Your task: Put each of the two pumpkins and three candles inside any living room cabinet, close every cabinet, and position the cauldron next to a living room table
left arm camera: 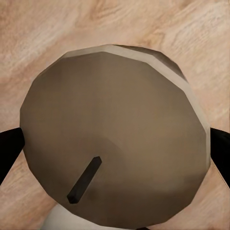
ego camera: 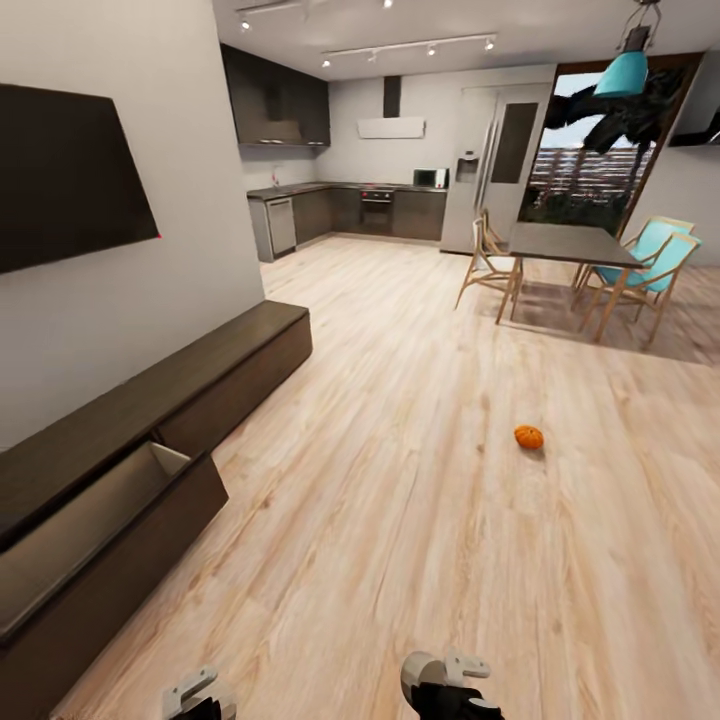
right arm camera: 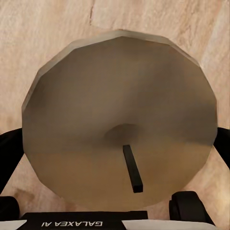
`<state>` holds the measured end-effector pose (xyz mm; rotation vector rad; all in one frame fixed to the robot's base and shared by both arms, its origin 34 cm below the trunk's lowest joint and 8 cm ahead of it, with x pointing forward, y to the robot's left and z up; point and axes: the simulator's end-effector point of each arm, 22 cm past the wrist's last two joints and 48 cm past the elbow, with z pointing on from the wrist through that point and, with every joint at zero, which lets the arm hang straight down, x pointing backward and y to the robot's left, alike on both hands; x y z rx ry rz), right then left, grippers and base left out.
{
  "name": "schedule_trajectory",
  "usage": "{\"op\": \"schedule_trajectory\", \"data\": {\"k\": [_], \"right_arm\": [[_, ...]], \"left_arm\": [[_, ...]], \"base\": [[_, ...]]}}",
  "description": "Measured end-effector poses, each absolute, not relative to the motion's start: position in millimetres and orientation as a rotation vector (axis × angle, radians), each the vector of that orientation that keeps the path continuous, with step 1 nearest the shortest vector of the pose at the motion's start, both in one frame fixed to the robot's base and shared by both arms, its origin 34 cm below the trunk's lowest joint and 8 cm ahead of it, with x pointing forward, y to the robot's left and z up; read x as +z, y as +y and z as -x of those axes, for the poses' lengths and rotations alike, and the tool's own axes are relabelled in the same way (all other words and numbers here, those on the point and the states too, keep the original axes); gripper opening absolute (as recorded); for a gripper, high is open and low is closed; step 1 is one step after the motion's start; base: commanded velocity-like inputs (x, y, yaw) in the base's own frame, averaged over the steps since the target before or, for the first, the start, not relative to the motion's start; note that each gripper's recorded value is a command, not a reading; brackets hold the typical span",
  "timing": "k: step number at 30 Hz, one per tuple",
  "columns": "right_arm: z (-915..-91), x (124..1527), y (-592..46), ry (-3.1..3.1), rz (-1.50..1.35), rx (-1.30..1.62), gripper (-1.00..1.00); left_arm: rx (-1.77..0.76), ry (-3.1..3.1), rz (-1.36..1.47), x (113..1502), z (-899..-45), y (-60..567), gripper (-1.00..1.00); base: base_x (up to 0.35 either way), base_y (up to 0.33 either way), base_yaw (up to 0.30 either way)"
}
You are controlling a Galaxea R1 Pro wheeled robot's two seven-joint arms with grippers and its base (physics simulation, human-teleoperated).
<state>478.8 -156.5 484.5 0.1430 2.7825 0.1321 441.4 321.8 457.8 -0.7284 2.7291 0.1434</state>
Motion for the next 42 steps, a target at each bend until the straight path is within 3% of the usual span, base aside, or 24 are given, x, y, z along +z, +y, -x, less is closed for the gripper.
{"op": "schedule_trajectory", "data": {"k": [23, 42], "right_arm": [[-478.8, 484.5, -156.5, 2.783, -0.143, 0.132, -1.00], [-478.8, 484.5, -156.5, 2.783, -0.143, 0.132, -1.00]], "left_arm": [[0.144, 2.728, 0.728, 457.9, -441.7, 321.9, -1.00], [0.144, 2.729, 0.726, 457.8, -441.5, 321.8, -1.00]], "base": [[0.227, -0.063, 0.291], [0.068, -0.003, 0.291]]}}
